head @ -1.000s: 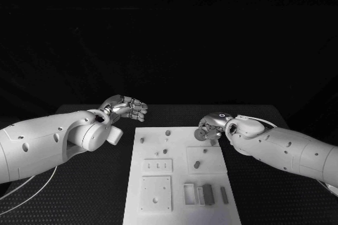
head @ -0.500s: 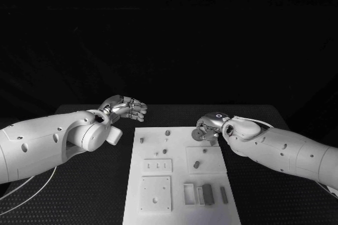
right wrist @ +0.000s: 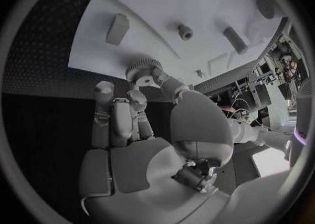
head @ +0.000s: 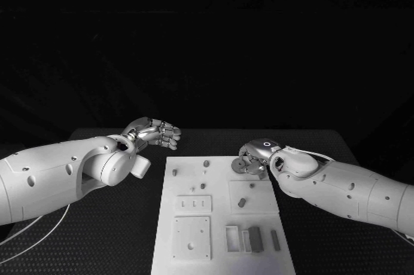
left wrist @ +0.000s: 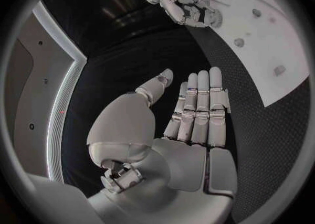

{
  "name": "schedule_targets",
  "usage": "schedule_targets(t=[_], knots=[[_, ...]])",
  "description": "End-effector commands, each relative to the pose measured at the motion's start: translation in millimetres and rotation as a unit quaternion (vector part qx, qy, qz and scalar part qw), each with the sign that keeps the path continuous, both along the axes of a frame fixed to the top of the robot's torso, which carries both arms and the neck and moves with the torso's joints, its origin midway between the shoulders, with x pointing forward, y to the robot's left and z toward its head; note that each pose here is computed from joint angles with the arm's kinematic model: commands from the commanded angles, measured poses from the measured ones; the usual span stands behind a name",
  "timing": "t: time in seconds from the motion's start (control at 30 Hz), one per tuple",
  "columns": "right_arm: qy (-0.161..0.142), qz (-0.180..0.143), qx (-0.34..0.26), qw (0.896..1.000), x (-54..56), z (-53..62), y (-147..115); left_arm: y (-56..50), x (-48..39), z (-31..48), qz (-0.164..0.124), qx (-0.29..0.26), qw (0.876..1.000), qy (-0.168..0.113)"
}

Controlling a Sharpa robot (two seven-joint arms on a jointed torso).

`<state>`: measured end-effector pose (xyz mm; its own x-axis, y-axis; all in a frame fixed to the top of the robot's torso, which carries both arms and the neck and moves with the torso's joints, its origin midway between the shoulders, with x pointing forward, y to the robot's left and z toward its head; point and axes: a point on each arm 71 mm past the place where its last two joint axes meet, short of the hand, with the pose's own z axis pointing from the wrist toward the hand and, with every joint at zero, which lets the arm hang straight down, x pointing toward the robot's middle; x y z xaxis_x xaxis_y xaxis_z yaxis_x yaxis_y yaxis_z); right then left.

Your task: Assemble the parts on the task board

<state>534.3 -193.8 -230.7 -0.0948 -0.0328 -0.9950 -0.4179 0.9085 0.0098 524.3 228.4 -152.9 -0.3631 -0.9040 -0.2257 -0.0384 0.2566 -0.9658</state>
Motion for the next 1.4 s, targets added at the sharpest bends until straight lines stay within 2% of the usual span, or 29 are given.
schedule_targets(t=[0.03, 0.27, 0.53, 0.67, 1.0, 1.2, 1.4], knots=[[-0.031, -0.016, 0.004, 0.999, -1.8, 8.5, 6, -1.5, -0.4, 1.3, -0.005, -0.003, 1.000, -0.002], [-0.062, -0.001, 0.018, 0.998, -11.6, 23.4, 28, -0.9, -0.9, 1.4, -0.005, -0.003, 1.000, -0.002], [-0.072, 0.046, 0.015, 0.996, -20.9, 26.8, 66, -0.4, -1.2, 1.6, -0.004, -0.003, 1.000, -0.002], [-0.075, 0.063, 0.007, 0.995, -21.9, 22.5, 82, -2.7, -0.9, 1.7, -0.007, -0.004, 1.000, -0.002], [-0.062, 0.077, -0.004, 0.995, -22.0, 7.7, 107, -4.8, -0.3, 1.6, -0.009, -0.004, 1.000, -0.002], [-0.052, 0.083, -0.012, 0.995, -24.2, -3.0, 116, -6.4, -0.3, 1.6, -0.011, -0.004, 1.000, -0.002], [-0.048, 0.079, -0.018, 0.996, -22.8, -8.0, 116, -6.5, 0.0, 1.6, -0.011, -0.004, 1.000, -0.002]])
